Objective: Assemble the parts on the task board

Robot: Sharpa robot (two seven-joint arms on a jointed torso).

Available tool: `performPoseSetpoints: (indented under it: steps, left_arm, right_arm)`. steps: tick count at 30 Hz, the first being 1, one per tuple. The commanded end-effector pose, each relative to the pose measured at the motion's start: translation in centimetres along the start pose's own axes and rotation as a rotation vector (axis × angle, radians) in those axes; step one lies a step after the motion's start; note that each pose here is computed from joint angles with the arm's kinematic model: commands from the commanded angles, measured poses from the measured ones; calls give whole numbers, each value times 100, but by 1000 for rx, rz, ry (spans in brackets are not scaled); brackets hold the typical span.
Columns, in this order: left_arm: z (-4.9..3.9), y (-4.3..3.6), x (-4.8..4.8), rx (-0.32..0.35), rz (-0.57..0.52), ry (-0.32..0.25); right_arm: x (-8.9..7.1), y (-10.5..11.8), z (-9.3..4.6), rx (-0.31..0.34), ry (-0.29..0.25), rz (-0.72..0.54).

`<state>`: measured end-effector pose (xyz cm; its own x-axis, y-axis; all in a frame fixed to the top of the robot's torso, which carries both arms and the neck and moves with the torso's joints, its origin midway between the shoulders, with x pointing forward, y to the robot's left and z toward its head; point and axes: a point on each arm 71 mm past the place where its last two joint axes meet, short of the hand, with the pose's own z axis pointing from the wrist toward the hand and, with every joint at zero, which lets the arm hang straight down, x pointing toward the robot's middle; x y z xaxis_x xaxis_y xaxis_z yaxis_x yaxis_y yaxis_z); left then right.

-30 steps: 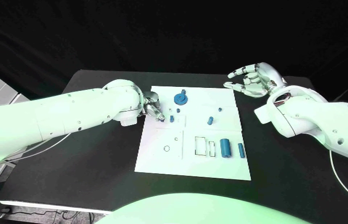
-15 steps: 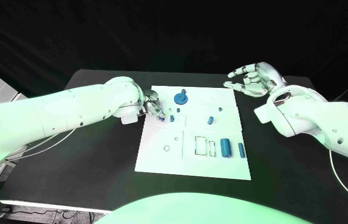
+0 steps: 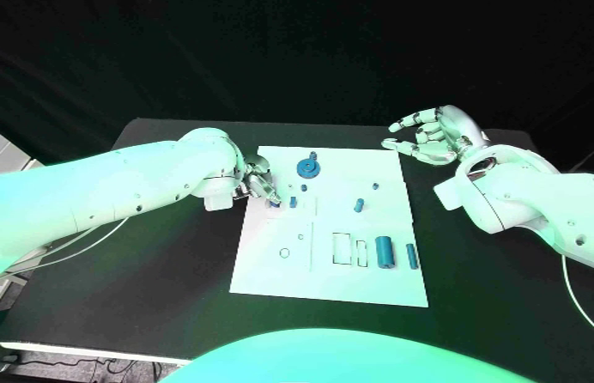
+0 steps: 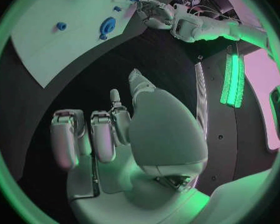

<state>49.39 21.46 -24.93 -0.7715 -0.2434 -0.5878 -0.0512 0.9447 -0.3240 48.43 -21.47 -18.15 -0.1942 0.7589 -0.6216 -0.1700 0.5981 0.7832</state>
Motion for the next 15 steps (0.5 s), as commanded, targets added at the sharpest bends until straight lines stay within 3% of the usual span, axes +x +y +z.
performPoseSetpoints:
  steps: [1,15]
  left_arm:
    - [12,-3,50,-5,32,36]
    - [31,-46,25,-2,21,-5]
  right_arm:
    - [12,9,-2,-10,14,-5]
    - [16,13,-2,-11,14,-5]
